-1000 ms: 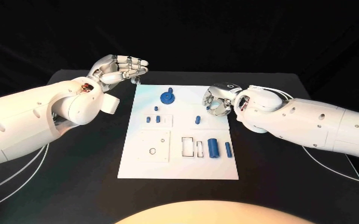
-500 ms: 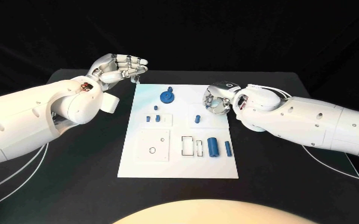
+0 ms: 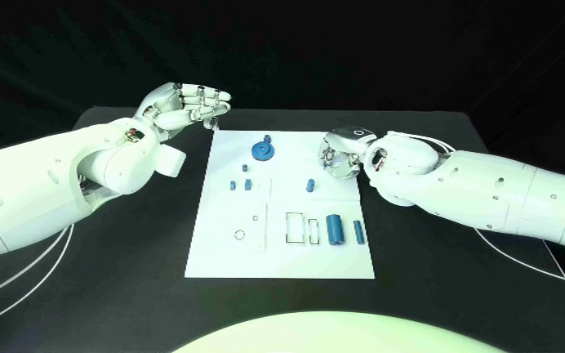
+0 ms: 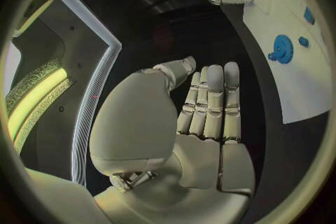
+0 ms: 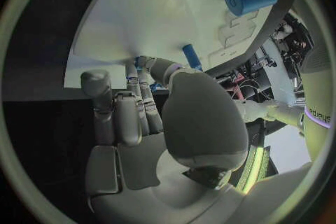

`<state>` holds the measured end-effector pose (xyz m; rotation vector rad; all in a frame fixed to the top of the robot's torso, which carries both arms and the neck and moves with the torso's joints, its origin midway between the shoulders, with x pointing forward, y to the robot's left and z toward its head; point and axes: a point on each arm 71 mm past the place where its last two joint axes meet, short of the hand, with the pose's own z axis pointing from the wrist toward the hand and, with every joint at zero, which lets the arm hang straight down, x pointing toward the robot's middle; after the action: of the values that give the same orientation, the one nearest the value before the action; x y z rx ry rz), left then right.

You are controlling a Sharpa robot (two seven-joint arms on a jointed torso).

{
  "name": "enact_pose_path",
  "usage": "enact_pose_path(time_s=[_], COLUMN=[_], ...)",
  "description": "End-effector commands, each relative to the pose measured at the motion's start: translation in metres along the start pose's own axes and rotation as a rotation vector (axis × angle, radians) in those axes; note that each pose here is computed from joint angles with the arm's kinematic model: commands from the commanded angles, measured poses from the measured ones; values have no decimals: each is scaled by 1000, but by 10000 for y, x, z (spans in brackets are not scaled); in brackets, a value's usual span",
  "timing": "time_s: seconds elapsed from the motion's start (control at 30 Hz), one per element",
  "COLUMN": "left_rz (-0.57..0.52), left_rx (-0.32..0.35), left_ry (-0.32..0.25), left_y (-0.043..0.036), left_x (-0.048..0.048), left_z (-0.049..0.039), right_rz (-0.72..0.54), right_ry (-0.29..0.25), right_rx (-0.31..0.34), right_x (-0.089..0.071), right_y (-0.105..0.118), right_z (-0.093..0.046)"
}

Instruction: Assemble the parts on the task board

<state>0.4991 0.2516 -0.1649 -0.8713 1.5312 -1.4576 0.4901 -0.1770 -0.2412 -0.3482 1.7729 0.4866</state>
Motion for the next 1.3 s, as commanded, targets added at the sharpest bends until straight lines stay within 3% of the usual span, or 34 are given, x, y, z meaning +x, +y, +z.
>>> enact_pose_path(time_s=[0.03,0.47,0.83,1.1,1.3], left_rz=[6,21,27,28,27], left_rx=[11,15,21,22,23], left_ry=[8,19,15,12,11], left_y=[-16,-18,-21,-20,-17], left_x=[14,21,19,20,27], left_z=[1,-1,-1,-2,1], right_rz=[-49,-70,-26,25,61], right_ry=[87,-51,-206,-256,-261], right_rx=[27,-10,-40,-69,-130], right_x=[170,75,-156,-269,-272], right_y=[-11,88,90,168,395], right_z=[-27,-57,-194,-302,-336])
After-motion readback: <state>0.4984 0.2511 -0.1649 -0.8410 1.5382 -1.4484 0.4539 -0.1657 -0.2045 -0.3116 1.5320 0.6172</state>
